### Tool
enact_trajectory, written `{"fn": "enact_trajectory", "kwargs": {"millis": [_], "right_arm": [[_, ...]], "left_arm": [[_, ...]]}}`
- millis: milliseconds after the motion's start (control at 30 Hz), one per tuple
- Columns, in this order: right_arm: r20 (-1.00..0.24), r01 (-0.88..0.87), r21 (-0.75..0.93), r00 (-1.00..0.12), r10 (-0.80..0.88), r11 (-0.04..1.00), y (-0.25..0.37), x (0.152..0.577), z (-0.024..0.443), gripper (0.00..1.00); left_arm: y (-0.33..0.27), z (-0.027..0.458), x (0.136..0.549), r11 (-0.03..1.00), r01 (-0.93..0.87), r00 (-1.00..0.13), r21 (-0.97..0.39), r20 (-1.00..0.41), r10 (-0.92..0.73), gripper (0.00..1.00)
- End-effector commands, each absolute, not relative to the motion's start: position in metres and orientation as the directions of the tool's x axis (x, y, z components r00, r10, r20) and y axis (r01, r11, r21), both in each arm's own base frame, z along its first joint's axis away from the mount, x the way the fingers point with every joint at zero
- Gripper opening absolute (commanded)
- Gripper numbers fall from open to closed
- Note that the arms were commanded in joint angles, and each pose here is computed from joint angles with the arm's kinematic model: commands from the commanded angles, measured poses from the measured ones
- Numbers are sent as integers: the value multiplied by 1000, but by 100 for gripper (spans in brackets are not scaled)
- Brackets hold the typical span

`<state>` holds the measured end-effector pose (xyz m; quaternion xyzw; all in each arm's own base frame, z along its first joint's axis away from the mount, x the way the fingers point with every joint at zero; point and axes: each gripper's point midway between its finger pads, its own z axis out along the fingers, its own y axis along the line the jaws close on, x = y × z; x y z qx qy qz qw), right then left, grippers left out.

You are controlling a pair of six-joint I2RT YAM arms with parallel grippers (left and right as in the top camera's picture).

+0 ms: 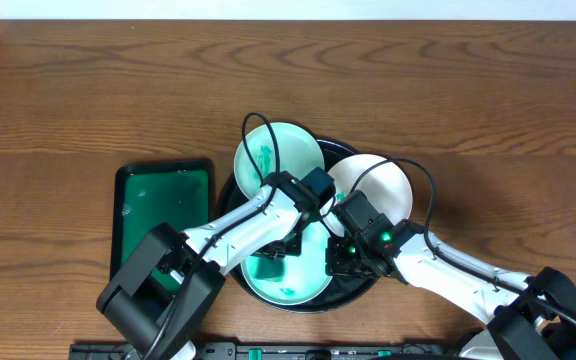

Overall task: Clean dirty plates on tray and stack at the side
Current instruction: 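Rub the sponge across the pale green plate toward the right gripper, then lift the sponge with the left gripper back over the green tray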

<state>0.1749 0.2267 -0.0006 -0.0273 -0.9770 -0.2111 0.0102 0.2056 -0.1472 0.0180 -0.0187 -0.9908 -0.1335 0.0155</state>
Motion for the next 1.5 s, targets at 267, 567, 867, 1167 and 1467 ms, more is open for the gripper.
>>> {"fn": "enact_trajectory", "kwargs": {"millis": [267, 567, 867, 1167, 1467], "right_arm": [[63, 32, 378, -998, 9, 925, 220, 161, -13, 1], [62, 32, 378, -998, 9, 925, 221, 161, -13, 1], [63, 32, 378, -998, 9, 925, 220, 160, -13, 1], [59, 30, 381, -998, 8, 924, 221, 161, -12, 1], [40, 5, 394, -999, -12, 919, 224, 164, -11, 1]], "left_arm": [[-101, 26, 246, 857, -130, -970, 498, -242, -7, 7], [-136, 44, 262, 893, -91, -957, 440, -286, 43, 7], [-150, 66, 271, 902, -90, -949, 423, -311, 51, 7], [-150, 83, 272, 903, -91, -948, 420, -313, 50, 7], [-133, 125, 266, 916, -133, -946, 379, -323, -4, 7]]}}
